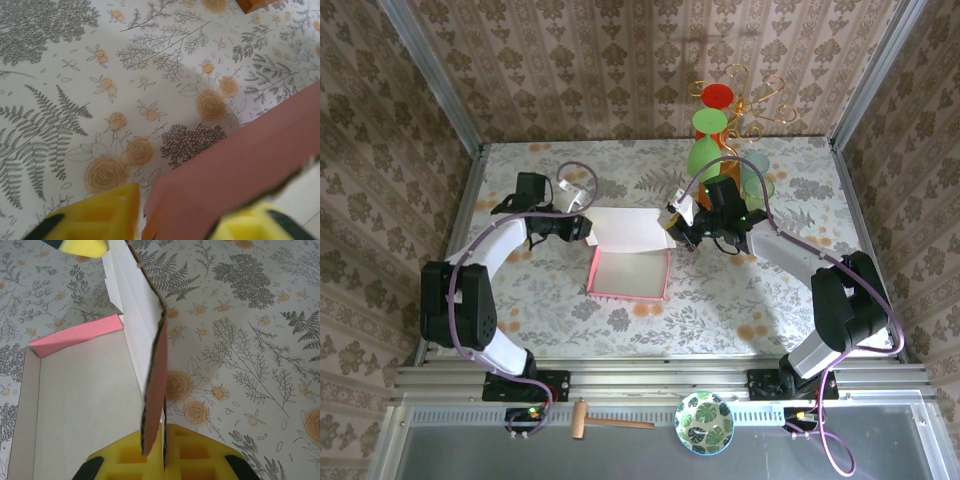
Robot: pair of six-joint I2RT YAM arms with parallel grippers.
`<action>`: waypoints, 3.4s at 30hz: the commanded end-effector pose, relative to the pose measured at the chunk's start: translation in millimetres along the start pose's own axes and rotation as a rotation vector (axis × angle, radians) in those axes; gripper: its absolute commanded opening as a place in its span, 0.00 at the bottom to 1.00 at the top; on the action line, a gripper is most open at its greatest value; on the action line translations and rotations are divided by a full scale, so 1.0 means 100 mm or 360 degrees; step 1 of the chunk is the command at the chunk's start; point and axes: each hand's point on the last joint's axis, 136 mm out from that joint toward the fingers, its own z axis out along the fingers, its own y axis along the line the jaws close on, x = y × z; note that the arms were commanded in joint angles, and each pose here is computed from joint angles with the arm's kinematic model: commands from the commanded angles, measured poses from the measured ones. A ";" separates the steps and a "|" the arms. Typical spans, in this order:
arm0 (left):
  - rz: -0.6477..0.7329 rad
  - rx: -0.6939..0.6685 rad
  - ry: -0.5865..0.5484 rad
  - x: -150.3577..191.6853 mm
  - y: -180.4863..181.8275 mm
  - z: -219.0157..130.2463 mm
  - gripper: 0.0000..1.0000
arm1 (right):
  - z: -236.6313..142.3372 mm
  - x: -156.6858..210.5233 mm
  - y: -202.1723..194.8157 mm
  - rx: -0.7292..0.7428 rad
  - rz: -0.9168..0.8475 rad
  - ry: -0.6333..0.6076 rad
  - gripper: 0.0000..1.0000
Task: Fold the paper box
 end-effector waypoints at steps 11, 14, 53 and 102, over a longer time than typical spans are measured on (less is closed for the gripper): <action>-0.0336 -0.0179 -0.0140 -0.31 -0.10 0.06 0.00 | 0.00 -0.39 -0.41 0.0416 0.0301 -0.0260 0.00; -0.0405 -0.0315 -0.0201 -0.39 -0.04 0.01 0.00 | 0.03 -0.48 -0.44 0.0520 0.0358 -0.0351 0.00; -0.0414 -0.0419 -0.1056 -0.31 0.00 -0.04 0.00 | 0.60 0.04 -0.67 0.0738 0.0825 -0.0616 0.00; -0.0492 -0.0447 -0.0932 0.23 -0.15 0.07 0.00 | 0.63 0.55 -0.26 0.0832 0.1149 -0.0631 0.05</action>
